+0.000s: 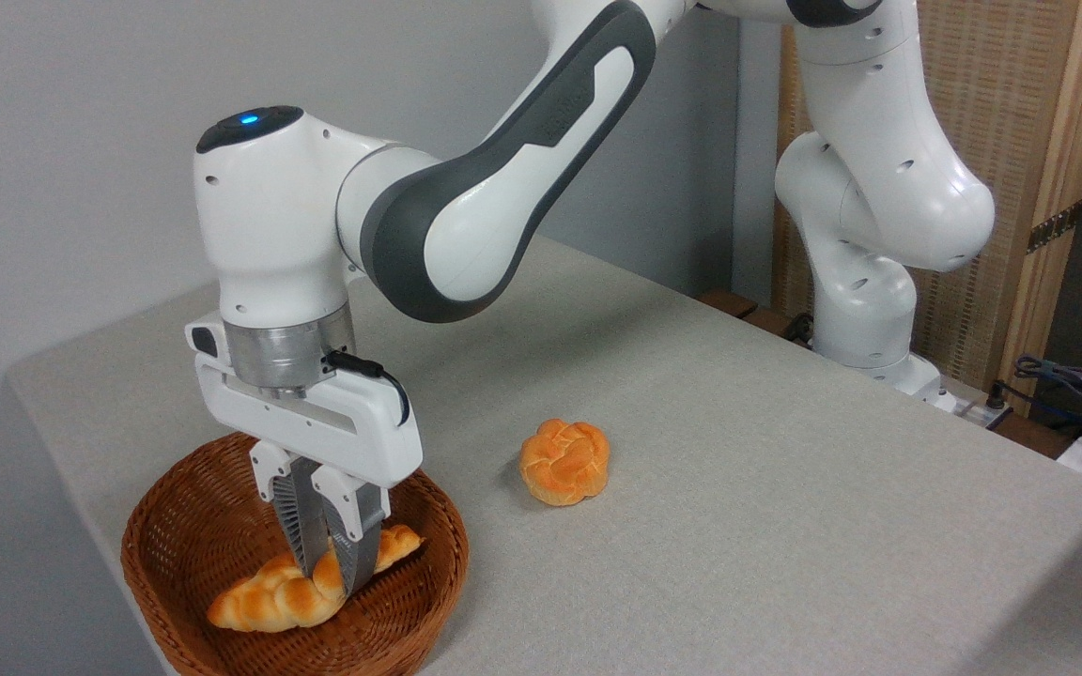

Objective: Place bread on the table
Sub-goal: 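Close the gripper fingers around the middle of the croissant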

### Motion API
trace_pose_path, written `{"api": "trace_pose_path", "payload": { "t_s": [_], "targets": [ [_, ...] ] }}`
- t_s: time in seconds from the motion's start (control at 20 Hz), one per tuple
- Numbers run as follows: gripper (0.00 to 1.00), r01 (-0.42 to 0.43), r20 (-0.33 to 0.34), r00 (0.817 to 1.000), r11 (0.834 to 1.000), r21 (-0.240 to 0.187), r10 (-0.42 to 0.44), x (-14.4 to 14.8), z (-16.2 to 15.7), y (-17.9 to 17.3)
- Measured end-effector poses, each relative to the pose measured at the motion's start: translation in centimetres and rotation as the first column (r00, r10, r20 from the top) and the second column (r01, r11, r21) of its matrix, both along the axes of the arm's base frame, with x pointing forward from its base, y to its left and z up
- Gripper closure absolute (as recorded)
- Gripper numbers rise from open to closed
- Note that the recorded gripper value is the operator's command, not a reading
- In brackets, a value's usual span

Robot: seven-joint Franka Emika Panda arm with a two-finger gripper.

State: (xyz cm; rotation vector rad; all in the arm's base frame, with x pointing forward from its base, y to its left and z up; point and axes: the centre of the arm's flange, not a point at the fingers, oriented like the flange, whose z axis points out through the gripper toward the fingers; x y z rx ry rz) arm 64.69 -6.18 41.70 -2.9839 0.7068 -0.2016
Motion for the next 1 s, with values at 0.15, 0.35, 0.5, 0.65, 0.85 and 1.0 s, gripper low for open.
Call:
{"api": "trace_pose_path", "payload": {
  "t_s": [0.15, 0.35, 0.5, 0.65, 0.85, 1.0],
  "targets": [
    [0.63, 0.001, 0.002, 1.0, 1.0, 0.0, -0.001, 0.0, 0.1, -0.1],
    [0.64, 0.002, 0.014, 1.0, 1.0, -0.002, -0.002, -0.1, 0.9, -0.1],
    [0.64, 0.002, 0.021, 1.0, 1.0, -0.003, -0.002, -0.1, 1.3, -0.1],
    [0.64, 0.003, 0.03, 1.0, 1.0, -0.005, -0.003, -0.2, 1.9, -0.2],
    [0.63, 0.004, 0.051, 0.999, 1.0, -0.007, -0.004, 0.0, 3.0, -0.2],
    [0.63, 0.004, 0.073, 0.997, 1.0, -0.01, -0.003, 0.2, 4.3, -0.3]
  ]
}}
